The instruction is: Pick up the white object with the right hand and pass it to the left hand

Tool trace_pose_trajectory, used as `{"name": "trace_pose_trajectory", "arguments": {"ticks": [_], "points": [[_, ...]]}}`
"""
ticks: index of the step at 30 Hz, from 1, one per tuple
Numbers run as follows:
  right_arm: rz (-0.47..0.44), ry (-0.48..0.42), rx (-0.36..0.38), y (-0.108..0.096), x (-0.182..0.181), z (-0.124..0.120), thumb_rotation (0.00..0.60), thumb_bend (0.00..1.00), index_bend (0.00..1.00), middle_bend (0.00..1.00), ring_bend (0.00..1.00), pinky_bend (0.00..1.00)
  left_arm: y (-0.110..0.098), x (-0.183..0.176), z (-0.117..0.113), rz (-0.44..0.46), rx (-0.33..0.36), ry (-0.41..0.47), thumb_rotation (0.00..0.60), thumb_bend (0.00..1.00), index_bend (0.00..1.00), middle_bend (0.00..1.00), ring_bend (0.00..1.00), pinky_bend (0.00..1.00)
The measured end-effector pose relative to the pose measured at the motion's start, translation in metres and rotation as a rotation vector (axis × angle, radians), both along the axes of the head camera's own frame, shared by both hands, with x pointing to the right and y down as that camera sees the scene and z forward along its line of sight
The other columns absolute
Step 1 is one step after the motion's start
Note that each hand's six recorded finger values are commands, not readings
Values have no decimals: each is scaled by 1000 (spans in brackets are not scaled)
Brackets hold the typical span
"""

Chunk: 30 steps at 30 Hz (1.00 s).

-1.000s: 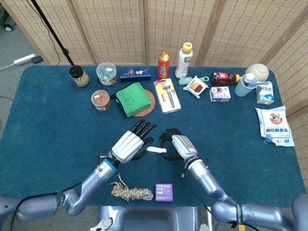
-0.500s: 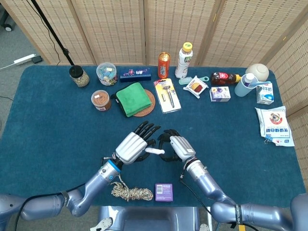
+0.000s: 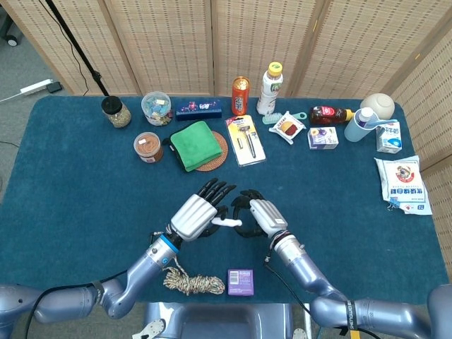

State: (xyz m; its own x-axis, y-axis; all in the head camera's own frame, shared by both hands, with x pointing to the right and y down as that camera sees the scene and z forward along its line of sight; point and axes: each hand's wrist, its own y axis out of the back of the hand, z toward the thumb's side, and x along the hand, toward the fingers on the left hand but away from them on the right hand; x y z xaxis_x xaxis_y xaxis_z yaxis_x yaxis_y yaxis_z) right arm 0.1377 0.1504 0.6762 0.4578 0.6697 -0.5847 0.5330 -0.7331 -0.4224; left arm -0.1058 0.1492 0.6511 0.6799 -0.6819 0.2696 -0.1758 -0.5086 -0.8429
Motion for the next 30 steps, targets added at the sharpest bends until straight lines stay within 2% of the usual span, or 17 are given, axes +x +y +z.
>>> {"name": "trace_pose_trajectory", "arguments": {"ticks": [7, 12, 30], "points": [[-1, -3, -4, 1, 0, 0, 600, 396, 615, 302, 117, 0, -1, 0, 1, -7, 2, 0, 600, 307, 616, 94, 62, 9], [-1, -3, -5, 0, 1, 1, 600, 396, 619, 305, 118, 0, -2, 1, 0, -11, 2, 4, 600, 349, 639, 112, 72, 9], [9, 9, 5, -3, 8, 0, 600, 395, 640, 328, 144, 0, -5, -1, -1, -25, -8, 6, 600, 369, 677, 127, 77, 9]]}}
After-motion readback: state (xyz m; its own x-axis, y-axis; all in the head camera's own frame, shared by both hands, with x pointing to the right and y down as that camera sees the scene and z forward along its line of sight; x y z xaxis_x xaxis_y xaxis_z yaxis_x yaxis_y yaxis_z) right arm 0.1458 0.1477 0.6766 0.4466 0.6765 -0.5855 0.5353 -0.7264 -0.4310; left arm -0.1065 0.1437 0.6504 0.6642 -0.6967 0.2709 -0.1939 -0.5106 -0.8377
